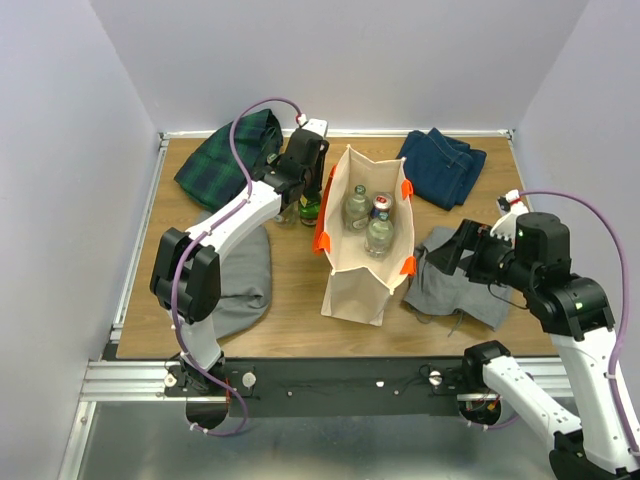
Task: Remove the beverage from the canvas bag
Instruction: Place the drink at the center of the board.
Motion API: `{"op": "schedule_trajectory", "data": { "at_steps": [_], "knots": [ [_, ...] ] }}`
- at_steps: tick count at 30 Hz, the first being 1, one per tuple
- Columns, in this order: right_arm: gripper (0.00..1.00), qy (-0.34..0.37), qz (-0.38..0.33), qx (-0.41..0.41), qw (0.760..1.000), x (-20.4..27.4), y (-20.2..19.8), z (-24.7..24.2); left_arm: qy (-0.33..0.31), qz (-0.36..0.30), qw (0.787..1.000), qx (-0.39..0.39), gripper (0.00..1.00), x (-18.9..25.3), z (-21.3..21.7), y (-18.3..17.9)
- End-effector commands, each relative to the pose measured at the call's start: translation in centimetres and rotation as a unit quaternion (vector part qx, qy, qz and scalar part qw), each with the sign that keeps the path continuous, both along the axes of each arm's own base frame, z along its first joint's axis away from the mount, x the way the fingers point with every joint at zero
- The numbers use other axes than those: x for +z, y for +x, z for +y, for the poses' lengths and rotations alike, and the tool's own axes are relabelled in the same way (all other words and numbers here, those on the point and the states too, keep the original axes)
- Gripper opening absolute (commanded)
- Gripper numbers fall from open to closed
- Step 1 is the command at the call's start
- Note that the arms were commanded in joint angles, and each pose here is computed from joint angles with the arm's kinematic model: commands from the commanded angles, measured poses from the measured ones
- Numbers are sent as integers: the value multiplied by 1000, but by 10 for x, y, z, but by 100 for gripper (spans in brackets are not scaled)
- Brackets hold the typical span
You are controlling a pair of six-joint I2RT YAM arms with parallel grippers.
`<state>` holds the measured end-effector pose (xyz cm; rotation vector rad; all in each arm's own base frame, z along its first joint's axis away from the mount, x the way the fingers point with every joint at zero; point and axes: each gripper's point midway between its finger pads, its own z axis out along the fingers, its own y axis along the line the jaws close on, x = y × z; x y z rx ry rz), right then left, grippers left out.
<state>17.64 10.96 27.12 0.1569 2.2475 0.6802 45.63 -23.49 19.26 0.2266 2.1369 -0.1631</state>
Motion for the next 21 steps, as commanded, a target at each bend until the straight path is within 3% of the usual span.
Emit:
{"op": "schedule_trajectory", "data": {
  "at_steps": [1,7,10,15,21],
  "knots": [
    [96,3,-17,-5,1000,8,-4,-2,-14,-32,999,27,43,24,9,3],
    [96,5,-20,-4,1000,10,-6,-2,-6,-24,999,33,46,20,12,2],
    [96,6,-22,-4,1000,11,-6,-2,-2,-22,999,44,55,19,17,1],
    [96,10,-21,1,1000,11,-5,0,0,-22,999,44,55,21,19,-3],
    [96,11,-23,5,1000,11,-4,2,-10,-40,998,46,67,43,25,-10]
  ]
}}
